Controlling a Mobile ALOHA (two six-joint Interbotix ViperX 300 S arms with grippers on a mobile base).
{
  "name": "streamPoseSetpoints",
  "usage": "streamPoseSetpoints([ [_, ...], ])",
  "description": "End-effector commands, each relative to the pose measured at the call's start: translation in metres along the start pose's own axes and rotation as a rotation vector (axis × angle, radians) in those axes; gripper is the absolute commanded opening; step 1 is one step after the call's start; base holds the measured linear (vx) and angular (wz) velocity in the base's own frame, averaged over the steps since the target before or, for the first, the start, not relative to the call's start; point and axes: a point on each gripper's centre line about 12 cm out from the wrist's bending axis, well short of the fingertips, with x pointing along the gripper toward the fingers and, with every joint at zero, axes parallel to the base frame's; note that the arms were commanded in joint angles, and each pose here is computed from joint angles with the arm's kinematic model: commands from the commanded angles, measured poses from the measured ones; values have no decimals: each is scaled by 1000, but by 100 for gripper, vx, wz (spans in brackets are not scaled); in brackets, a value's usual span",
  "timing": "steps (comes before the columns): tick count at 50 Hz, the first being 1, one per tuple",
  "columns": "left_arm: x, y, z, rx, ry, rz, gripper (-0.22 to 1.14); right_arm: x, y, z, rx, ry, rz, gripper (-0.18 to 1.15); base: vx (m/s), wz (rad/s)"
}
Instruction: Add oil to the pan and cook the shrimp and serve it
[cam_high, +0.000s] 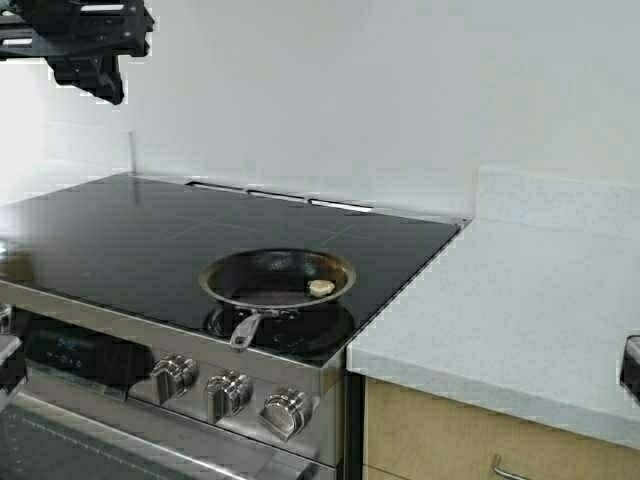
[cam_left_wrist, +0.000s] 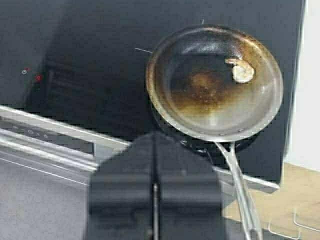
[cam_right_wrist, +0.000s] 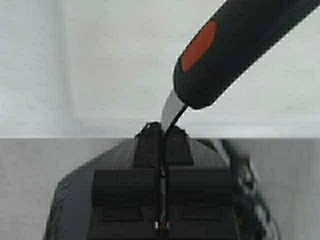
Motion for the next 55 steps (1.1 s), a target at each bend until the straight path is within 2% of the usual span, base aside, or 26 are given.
streamPoseSetpoints([
  [1, -2, -1, 8, 0, -25, -5, 3, 9, -14, 6, 47, 19, -8, 8, 0, 0],
  [10, -1, -1, 5, -6, -16, -7, 3, 38, -33, 6, 100, 54, -12, 8, 0, 0],
  [19, 1, -1, 4, -5, -9, -6, 3, 60, -48, 15, 152, 39, -14, 8, 0, 0],
  [41, 14, -3, -3, -6, 28, -17, 3, 95, -57, 31, 189, 66, 2, 11, 0, 0],
  [46, 15, -3, -3, -6, 30, -18, 3, 93, -57, 38, 197, 48, 7, 25, 0, 0],
  [55, 15, -3, -5, -5, 36, -17, 3, 89, -57, 53, 244, -3, 29, 82, 0, 0],
])
